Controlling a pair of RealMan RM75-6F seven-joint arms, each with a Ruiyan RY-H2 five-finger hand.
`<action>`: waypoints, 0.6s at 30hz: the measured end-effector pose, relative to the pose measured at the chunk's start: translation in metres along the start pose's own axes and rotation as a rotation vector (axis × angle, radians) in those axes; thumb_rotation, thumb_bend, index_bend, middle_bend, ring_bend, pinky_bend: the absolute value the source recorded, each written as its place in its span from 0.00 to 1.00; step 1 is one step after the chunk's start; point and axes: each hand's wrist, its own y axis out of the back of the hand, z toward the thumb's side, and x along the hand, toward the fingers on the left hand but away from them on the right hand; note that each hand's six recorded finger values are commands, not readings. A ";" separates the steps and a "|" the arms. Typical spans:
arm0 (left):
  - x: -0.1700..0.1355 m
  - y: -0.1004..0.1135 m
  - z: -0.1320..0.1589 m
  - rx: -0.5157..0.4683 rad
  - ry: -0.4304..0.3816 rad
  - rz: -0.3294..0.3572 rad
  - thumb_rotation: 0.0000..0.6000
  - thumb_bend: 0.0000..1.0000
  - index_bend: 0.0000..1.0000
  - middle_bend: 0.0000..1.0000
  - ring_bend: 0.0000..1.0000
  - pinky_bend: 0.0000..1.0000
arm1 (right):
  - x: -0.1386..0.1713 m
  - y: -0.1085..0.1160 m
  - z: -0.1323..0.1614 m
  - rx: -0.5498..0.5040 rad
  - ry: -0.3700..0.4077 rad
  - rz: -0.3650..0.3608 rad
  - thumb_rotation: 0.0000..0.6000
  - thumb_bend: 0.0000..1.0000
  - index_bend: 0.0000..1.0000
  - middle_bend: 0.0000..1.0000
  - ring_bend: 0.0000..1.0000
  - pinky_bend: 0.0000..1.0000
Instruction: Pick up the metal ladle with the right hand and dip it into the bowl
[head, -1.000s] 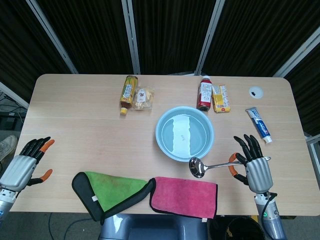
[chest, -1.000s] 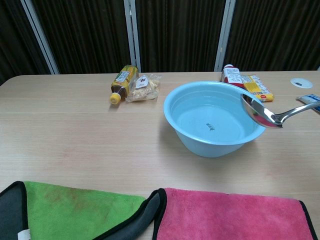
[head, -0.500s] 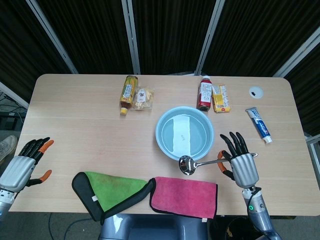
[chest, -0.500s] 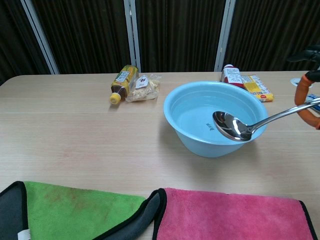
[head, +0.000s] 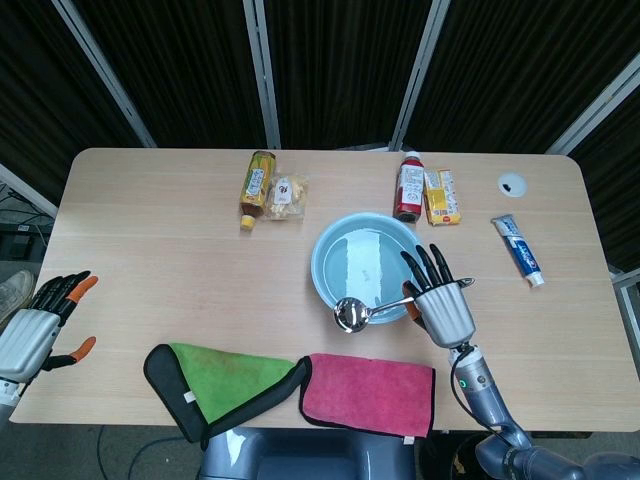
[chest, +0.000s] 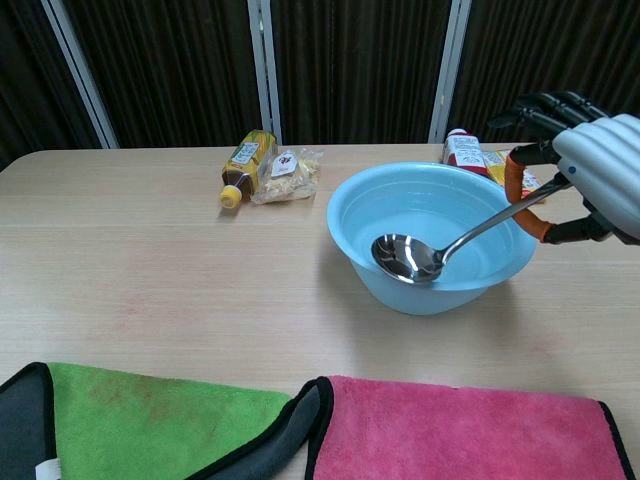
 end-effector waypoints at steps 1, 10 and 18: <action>0.000 0.000 0.000 0.000 0.002 0.001 1.00 0.33 0.00 0.00 0.00 0.00 | -0.003 0.002 0.000 0.000 0.001 -0.007 1.00 0.38 0.73 0.13 0.00 0.00; -0.001 0.000 -0.001 0.007 0.008 0.004 1.00 0.33 0.00 0.00 0.00 0.00 | -0.025 0.009 -0.006 0.030 -0.009 -0.025 1.00 0.38 0.73 0.13 0.00 0.00; 0.002 -0.002 -0.003 0.019 0.023 0.002 1.00 0.33 0.00 0.00 0.00 0.00 | -0.039 -0.007 -0.016 0.074 -0.005 -0.002 1.00 0.38 0.73 0.13 0.00 0.00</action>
